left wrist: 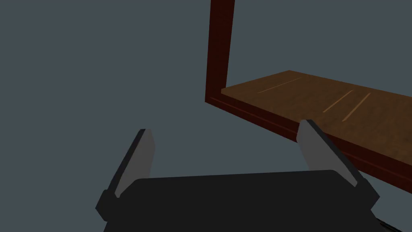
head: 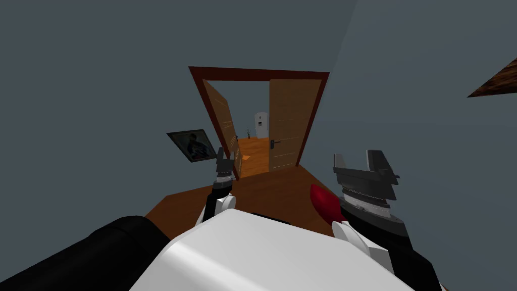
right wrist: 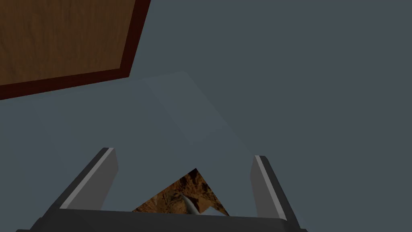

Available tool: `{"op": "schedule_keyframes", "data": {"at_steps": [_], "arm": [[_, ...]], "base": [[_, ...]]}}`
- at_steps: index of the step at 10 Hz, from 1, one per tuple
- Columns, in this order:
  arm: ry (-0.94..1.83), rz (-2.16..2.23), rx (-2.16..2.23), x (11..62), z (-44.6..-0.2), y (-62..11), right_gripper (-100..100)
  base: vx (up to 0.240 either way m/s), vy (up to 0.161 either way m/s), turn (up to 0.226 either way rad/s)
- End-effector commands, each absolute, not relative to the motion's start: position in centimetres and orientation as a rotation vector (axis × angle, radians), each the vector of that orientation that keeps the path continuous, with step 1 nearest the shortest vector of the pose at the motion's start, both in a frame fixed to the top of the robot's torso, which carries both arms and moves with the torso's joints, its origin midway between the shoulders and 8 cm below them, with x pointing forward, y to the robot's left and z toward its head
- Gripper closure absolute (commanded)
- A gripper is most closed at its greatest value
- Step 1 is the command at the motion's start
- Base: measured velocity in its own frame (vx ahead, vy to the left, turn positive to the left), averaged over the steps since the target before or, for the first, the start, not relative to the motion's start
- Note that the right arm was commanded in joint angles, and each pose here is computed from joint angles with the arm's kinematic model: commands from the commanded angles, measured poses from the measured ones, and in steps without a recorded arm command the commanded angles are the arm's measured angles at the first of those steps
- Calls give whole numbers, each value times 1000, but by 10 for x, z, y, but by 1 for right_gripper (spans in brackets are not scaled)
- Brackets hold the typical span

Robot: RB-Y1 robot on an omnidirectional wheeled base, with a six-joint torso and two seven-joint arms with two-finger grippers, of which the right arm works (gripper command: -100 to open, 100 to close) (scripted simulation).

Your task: Push the door open

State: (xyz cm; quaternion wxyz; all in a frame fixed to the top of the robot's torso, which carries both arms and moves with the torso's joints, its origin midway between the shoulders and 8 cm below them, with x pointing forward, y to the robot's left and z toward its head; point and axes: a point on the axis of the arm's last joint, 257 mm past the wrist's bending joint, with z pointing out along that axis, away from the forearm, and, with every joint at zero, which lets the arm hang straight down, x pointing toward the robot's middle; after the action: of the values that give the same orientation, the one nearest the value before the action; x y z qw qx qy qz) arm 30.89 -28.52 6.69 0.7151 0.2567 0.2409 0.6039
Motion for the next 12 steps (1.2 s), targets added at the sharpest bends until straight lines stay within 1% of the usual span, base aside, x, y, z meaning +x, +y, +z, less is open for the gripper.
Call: {"op": "schedule_keyframes", "data": {"at_steps": [1, 5, 10, 12], "arm": [[554, 1344, 580, 314, 59, -282, -100], [604, 1359, 608, 326, 41, -274, -100], [727, 1393, 678, 351, -6, -252, -100], [797, 1410, 717, 363, -34, -238, -100]], "base": [[63, 42, 1], [203, -34, 7], [220, -23, 8], [224, -20, 12]]}}
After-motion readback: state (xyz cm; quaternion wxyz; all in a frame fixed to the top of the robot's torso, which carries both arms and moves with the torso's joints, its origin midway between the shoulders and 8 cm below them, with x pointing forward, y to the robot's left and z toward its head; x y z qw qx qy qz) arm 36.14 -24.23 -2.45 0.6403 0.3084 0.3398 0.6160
